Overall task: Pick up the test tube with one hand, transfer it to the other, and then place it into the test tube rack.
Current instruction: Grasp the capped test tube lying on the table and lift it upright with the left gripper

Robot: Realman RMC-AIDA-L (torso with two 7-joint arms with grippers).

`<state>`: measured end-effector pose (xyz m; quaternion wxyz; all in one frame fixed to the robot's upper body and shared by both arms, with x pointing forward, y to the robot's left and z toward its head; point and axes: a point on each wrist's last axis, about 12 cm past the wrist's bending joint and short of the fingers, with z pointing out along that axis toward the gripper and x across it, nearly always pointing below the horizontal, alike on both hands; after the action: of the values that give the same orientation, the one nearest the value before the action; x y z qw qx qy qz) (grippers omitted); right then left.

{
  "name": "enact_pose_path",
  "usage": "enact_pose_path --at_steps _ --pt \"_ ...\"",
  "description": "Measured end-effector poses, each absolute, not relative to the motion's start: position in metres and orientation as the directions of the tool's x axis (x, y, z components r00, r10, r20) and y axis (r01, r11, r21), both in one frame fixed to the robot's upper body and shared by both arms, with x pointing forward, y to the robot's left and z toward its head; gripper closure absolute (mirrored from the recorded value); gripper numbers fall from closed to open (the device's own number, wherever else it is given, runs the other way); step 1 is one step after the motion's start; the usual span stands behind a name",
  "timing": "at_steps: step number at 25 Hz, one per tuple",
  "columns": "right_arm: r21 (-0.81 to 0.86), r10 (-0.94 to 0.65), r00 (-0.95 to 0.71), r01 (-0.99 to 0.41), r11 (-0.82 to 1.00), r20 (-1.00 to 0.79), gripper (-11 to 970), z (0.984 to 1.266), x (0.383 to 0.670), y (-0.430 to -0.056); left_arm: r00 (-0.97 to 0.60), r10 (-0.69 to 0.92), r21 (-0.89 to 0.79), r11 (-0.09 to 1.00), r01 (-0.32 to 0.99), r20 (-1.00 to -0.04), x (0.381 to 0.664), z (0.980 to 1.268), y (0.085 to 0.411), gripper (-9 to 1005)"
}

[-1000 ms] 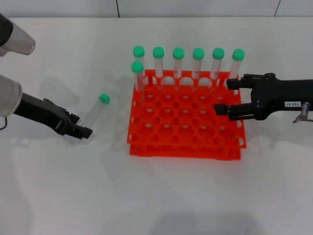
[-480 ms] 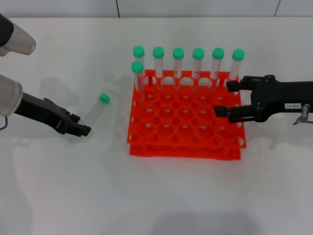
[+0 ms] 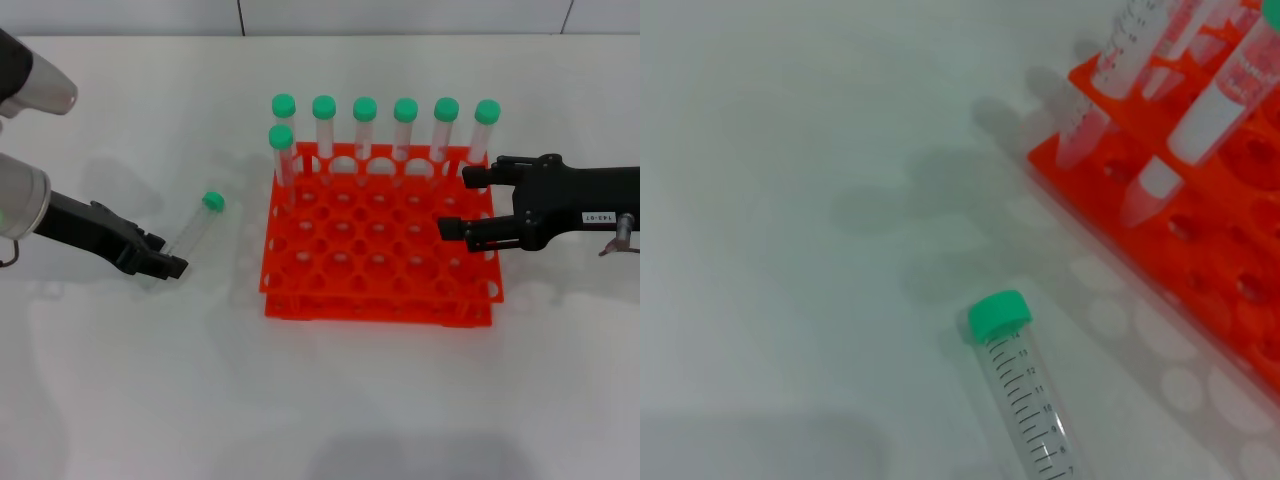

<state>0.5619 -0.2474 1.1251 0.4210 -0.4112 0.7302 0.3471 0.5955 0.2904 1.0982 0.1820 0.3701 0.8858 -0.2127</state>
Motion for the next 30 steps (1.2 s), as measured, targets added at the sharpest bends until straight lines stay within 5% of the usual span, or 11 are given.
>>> enact_pose_path --at_steps 30 --pt "0.158 -0.305 -0.305 -0.891 0.425 -0.902 105 1.1263 0.5621 -0.2493 -0.678 0.562 -0.224 0.668 0.710 -0.475 0.6002 1.0971 0.2893 815"
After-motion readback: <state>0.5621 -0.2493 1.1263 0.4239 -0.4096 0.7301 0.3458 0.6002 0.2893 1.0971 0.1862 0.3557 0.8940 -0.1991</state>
